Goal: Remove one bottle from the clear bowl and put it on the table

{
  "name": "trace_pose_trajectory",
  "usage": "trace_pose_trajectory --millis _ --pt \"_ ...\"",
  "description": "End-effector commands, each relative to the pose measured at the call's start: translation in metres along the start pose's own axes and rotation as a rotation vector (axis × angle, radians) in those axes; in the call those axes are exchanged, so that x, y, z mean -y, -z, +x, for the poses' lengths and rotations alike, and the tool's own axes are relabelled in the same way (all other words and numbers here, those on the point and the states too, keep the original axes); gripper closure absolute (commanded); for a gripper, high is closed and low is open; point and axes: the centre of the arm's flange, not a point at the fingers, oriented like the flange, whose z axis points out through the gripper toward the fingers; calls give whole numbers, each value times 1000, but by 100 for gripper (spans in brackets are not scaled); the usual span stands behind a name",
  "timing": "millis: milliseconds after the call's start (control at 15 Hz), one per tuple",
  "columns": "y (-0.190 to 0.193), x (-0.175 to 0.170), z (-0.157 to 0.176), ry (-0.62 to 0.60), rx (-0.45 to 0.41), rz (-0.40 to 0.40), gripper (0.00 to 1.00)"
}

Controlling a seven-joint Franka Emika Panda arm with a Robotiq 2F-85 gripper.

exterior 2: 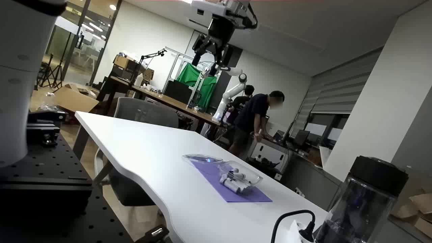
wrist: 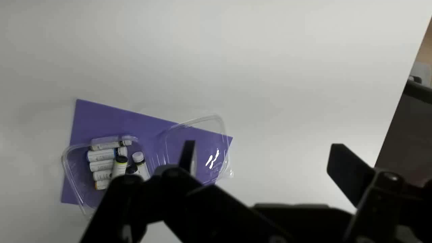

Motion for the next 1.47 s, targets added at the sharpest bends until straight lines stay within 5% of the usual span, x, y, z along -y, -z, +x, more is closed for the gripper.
trace_pose_trajectory --millis 0,600,1067,1400 --pt "0 0 0 0 0 0 0" --pt "-7 -6 7 -1 -33 -11 0" --pt "-107 -100 79 -4 -271 -198 0" --pt "-185 -158 112 -30 -356 -296 0"
